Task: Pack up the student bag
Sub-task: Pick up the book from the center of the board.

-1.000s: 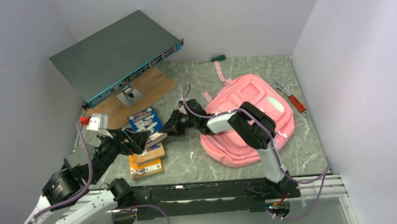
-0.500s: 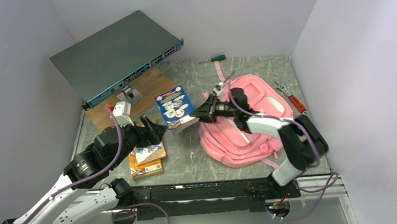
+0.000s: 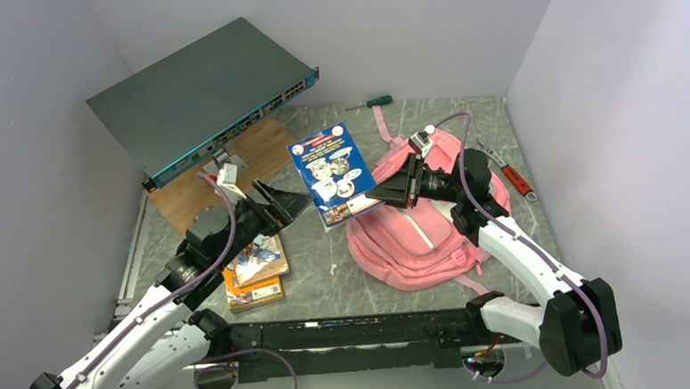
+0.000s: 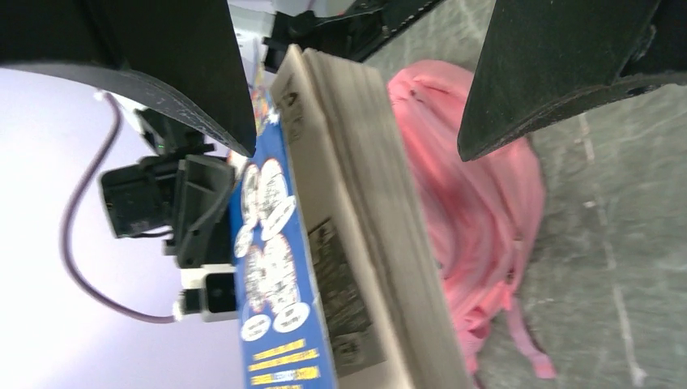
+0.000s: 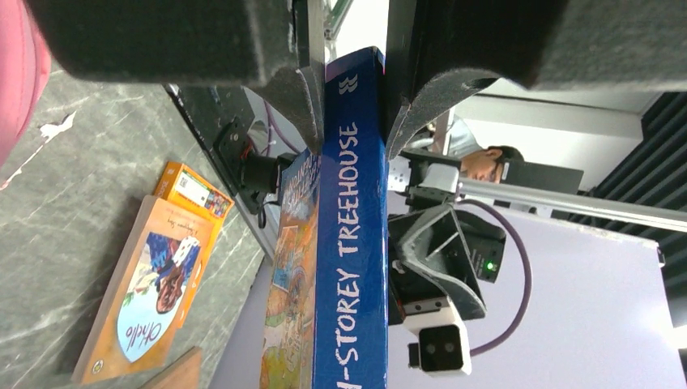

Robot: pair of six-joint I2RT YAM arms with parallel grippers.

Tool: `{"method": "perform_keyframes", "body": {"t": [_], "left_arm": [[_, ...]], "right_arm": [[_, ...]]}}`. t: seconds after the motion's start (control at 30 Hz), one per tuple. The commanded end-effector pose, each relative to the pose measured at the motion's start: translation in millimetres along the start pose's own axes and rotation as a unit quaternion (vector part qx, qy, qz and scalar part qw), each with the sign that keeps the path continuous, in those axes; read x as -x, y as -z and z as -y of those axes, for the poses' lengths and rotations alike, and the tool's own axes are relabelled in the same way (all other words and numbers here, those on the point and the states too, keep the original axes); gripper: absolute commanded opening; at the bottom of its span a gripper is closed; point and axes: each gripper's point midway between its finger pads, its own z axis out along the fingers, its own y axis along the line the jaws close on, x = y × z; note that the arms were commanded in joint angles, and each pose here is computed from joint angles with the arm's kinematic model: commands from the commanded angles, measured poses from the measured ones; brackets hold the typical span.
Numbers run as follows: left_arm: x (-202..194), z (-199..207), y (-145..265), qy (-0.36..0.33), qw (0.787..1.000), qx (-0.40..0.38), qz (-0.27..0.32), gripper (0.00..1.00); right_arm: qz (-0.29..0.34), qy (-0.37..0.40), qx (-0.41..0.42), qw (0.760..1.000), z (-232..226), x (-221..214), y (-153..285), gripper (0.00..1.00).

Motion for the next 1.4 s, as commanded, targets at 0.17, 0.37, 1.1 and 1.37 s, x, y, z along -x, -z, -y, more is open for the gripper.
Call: {"method": "perform_keyframes", "body": {"t": [0.17, 0.37, 1.1, 1.37], "left_arm": [[14.9, 54.6, 8.6, 0.027, 0.991, -0.131, 0.024, 1.0], [5.8, 45.6, -3.3, 0.022, 0.994, -0.107, 0.0, 1.0], [10.4, 82.3, -16.1, 0.038, 0.973, -0.229, 0.003, 0.96], [13.3, 78.1, -10.6, 0.022, 0.976, -0.215, 0.013, 0.59]], "right_arm": [[-0.012, 0.046, 0.044, 0.998, -36.4, -3.1, 7.1, 0.0], [-0.014, 0.043, 0.071, 0.996, -53.9, -2.3, 8.8, 0.0], [-0.019, 0.029, 0.128, 0.991, -88.7, -9.3, 18.6, 0.0], [-0.033, 0.019, 0.101, 0.994, -68.3, -18.6, 16.7, 0.0]]}}
